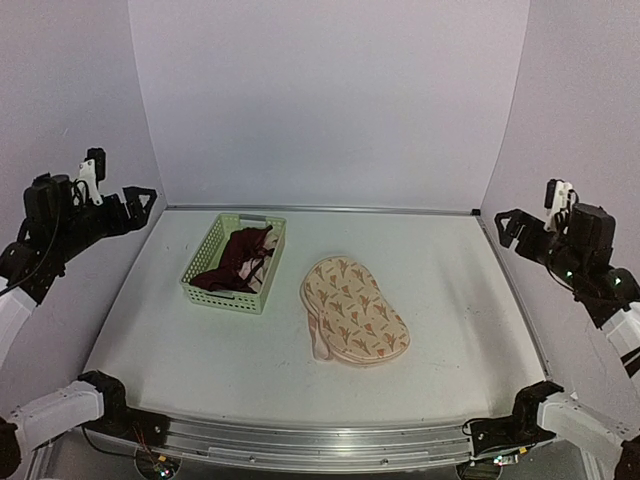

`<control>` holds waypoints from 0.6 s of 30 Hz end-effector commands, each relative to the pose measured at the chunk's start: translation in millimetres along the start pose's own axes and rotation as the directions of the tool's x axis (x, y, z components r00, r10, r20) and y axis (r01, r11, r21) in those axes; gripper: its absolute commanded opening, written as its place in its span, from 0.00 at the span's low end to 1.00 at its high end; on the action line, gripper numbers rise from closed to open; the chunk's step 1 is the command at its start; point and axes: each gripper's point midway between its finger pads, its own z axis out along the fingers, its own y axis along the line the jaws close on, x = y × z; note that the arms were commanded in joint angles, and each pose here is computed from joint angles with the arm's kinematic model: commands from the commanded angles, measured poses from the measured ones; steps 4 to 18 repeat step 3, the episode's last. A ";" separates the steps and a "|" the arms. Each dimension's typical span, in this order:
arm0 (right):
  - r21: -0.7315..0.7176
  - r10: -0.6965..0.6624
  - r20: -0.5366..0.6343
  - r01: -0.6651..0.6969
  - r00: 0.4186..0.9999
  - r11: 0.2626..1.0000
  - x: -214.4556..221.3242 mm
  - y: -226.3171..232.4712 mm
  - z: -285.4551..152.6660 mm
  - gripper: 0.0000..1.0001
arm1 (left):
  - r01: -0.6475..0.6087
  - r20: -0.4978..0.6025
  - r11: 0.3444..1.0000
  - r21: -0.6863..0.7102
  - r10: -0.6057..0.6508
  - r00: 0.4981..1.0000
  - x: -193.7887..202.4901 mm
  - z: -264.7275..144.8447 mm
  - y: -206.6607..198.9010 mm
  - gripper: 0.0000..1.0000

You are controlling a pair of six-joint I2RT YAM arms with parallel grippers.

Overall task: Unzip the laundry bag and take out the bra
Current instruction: Reset both arms

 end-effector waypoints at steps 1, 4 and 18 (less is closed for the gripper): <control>-0.054 -0.032 0.004 0.032 0.999 0.998 3.8 8.1 0.9 0.98 | -0.059 0.117 0.995 0.078 0.050 0.992 -5.3 -16.4 -11.1 1.00; -0.048 -0.019 0.013 0.020 1.000 0.999 3.0 6.7 1.5 0.98 | -0.062 0.139 0.995 0.084 0.049 0.989 -2.1 -19.2 -10.7 0.99; -0.048 -0.019 0.013 0.020 1.000 0.999 3.0 6.7 1.5 0.98 | -0.062 0.139 0.995 0.084 0.049 0.989 -2.1 -19.2 -10.7 0.99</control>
